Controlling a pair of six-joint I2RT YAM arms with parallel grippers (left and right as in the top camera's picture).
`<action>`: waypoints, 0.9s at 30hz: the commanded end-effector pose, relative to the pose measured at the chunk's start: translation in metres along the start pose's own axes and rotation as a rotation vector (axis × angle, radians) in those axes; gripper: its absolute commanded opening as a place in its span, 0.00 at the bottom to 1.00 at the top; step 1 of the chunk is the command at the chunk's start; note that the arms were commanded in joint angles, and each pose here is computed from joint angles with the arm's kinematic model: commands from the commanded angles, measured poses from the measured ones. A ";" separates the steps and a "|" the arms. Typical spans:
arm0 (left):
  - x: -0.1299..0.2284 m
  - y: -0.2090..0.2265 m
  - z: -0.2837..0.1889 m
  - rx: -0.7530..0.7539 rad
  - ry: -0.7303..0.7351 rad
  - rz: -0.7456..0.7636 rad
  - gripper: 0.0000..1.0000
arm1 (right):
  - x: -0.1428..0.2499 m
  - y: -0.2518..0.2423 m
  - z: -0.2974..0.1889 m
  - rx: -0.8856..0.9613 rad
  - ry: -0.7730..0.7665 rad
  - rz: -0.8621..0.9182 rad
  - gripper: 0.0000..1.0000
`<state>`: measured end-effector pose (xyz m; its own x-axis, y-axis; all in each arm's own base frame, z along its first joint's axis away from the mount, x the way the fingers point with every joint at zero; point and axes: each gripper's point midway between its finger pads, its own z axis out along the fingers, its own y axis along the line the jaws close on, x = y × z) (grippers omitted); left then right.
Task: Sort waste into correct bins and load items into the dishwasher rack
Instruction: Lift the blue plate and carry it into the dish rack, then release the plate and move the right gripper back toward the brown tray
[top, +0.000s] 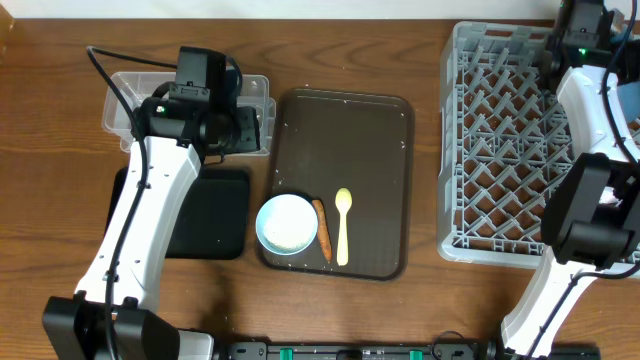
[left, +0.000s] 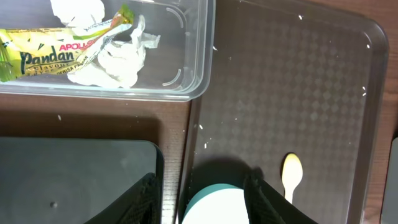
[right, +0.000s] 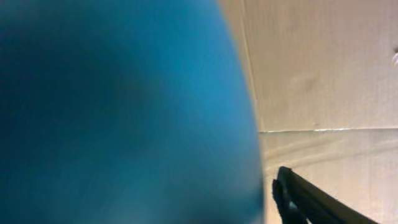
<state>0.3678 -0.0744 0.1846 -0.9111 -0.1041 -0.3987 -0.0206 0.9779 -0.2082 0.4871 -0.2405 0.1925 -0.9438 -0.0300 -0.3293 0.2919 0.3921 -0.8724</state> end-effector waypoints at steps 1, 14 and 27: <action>0.005 0.005 0.003 -0.018 0.017 0.008 0.47 | -0.004 -0.004 -0.005 -0.040 -0.024 0.102 0.79; 0.005 0.005 0.003 -0.018 0.016 0.008 0.47 | 0.004 -0.059 0.005 -0.145 -0.054 0.292 0.72; 0.005 0.005 0.003 -0.018 0.017 0.008 0.47 | 0.043 -0.041 0.022 -0.273 0.069 0.265 0.54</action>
<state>0.3662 -0.0742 0.1837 -0.9140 -0.1033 -0.3924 -0.0218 0.9781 -0.2069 0.4393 -0.2803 0.2058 -0.8661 0.1452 -0.4782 0.4624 0.5962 -0.6563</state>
